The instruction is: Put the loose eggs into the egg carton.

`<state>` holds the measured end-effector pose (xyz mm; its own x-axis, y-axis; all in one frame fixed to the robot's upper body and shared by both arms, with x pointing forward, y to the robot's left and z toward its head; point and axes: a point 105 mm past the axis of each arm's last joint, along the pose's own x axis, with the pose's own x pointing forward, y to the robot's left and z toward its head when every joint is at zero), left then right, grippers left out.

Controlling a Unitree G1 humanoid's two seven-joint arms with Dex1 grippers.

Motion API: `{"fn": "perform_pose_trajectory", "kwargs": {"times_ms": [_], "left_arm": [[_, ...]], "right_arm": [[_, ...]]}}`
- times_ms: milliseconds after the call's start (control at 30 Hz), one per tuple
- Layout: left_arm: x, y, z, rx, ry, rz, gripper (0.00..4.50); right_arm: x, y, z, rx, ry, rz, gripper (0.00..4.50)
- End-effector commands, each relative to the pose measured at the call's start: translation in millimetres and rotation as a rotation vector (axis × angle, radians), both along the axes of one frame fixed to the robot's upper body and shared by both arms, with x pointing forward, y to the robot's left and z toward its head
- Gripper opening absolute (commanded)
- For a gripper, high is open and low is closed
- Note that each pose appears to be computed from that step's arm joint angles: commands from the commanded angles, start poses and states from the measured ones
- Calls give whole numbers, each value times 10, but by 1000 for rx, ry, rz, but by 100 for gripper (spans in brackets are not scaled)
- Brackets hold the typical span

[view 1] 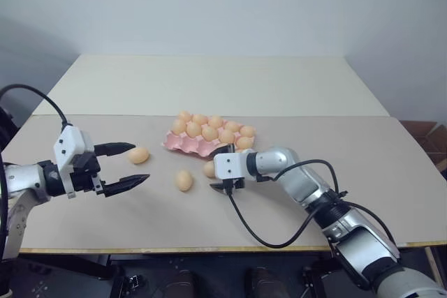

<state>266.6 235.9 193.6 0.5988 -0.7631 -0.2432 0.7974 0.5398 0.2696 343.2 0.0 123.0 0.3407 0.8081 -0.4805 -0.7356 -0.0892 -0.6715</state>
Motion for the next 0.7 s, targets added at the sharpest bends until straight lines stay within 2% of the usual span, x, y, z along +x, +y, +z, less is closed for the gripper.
{"fn": "perform_pose_trajectory", "kwargs": {"times_ms": [33,67,233,333,400,533,633,700], "left_arm": [[-33,-5,141,15,-51,-4,450],[-33,-6,140,15,-52,-3,450],[-39,-11,145,15,-57,-1,450],[-41,-19,148,15,-59,-3,450],[-43,-21,154,15,-61,-2,450],[-49,-11,172,13,-64,-1,450],[-41,-5,178,12,-67,2,450],[-34,-6,183,11,-69,3,450]], "right_arm": [[-3,51,99,-1,-57,38,384],[-4,57,91,-2,-59,41,364],[-15,70,110,1,-69,50,202],[-32,78,189,16,-91,60,152],[-79,87,301,39,-103,80,152],[-202,145,706,158,-97,113,152],[-92,197,879,212,-120,59,152],[45,204,877,209,-140,0,152]]}}
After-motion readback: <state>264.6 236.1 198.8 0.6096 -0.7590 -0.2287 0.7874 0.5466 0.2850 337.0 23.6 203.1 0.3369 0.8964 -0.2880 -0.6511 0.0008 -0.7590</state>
